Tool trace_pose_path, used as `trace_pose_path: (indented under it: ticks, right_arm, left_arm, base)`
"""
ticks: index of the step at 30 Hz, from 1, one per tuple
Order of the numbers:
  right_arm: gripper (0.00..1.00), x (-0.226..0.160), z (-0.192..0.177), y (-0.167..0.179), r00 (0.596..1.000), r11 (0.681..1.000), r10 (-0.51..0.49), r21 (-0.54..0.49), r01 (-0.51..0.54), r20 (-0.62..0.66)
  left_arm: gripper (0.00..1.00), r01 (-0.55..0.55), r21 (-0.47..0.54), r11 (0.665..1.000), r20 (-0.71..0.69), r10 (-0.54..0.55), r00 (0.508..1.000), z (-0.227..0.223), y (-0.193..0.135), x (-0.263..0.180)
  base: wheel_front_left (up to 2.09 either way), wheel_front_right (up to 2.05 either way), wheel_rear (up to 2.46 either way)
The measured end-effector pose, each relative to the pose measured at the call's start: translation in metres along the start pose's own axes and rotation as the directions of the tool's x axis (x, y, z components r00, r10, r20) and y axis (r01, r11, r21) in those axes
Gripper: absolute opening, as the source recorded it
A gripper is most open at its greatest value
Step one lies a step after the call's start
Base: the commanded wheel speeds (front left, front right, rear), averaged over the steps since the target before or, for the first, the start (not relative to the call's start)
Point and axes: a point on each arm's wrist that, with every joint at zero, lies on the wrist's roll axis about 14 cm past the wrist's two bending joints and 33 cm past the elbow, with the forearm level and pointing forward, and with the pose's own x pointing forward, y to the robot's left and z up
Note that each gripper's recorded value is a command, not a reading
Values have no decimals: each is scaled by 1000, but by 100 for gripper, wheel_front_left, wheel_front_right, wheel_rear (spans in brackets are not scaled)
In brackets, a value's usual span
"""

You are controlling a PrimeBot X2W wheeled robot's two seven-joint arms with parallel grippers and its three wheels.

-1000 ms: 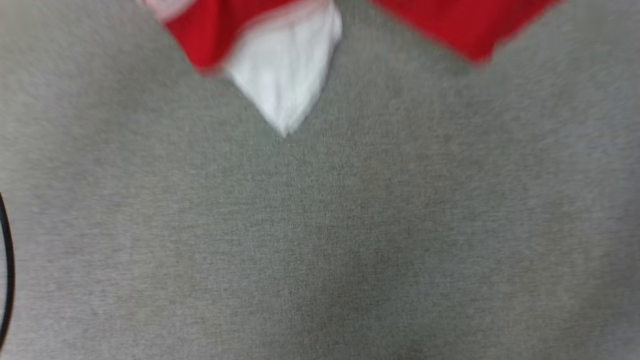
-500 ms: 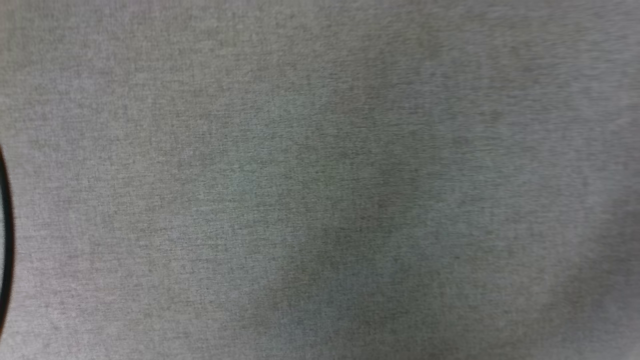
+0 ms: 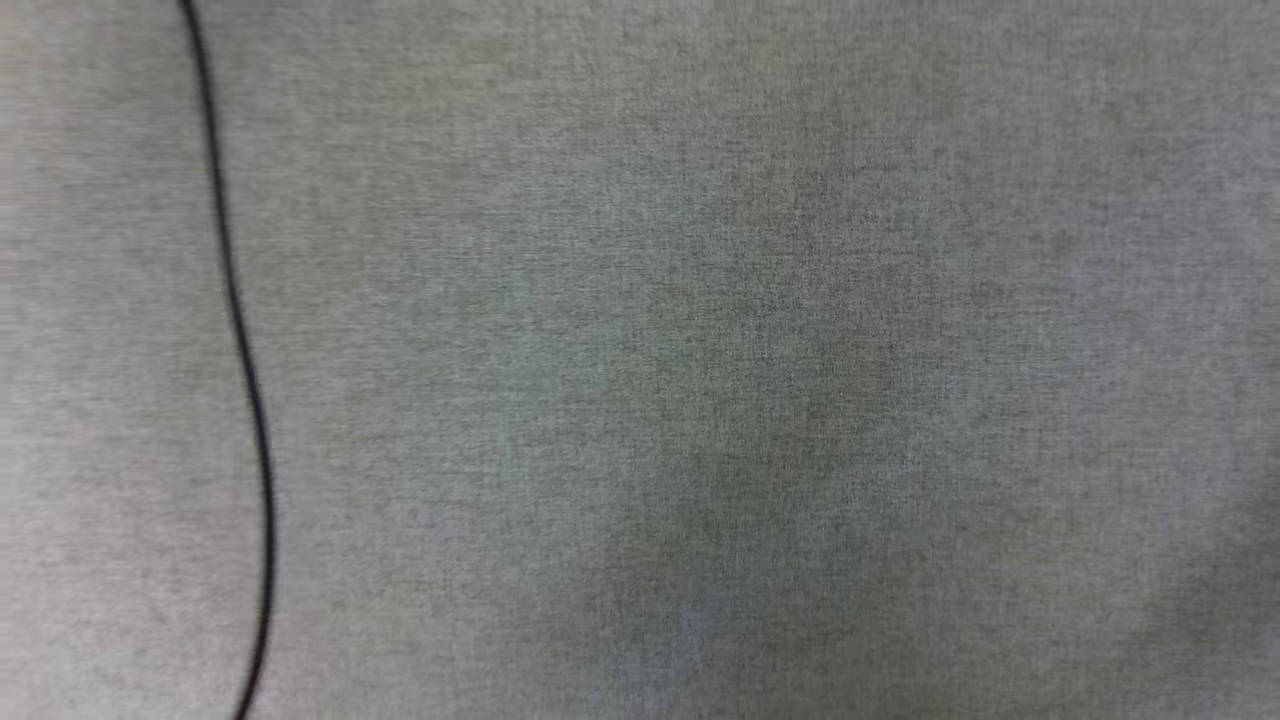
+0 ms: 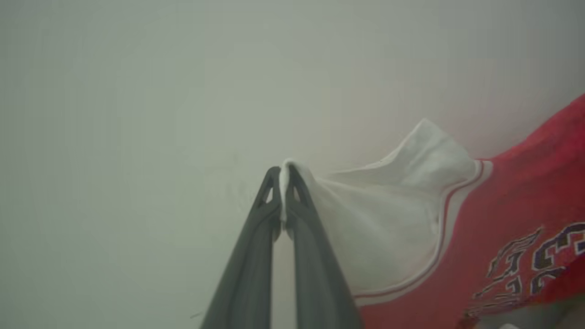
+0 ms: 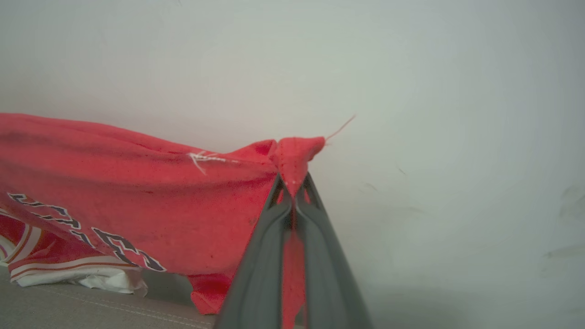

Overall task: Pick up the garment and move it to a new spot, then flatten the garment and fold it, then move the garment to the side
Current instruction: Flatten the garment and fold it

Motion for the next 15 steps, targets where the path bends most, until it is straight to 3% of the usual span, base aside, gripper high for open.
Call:
trace_pose_path:
  ticks: [11,15]
  right_arm:
    - [0,-74,-54,17,987,997,37,66,-27,-153]
    - [0,-117,-77,22,968,985,35,170,8,-248]
  left_arm:
    - [0,73,-181,981,-135,-98,986,-12,-65,-97]
    - [0,95,-227,969,-226,-147,963,-16,-88,-150]
  base:
    - [0,0,0]
    - [0,0,0]
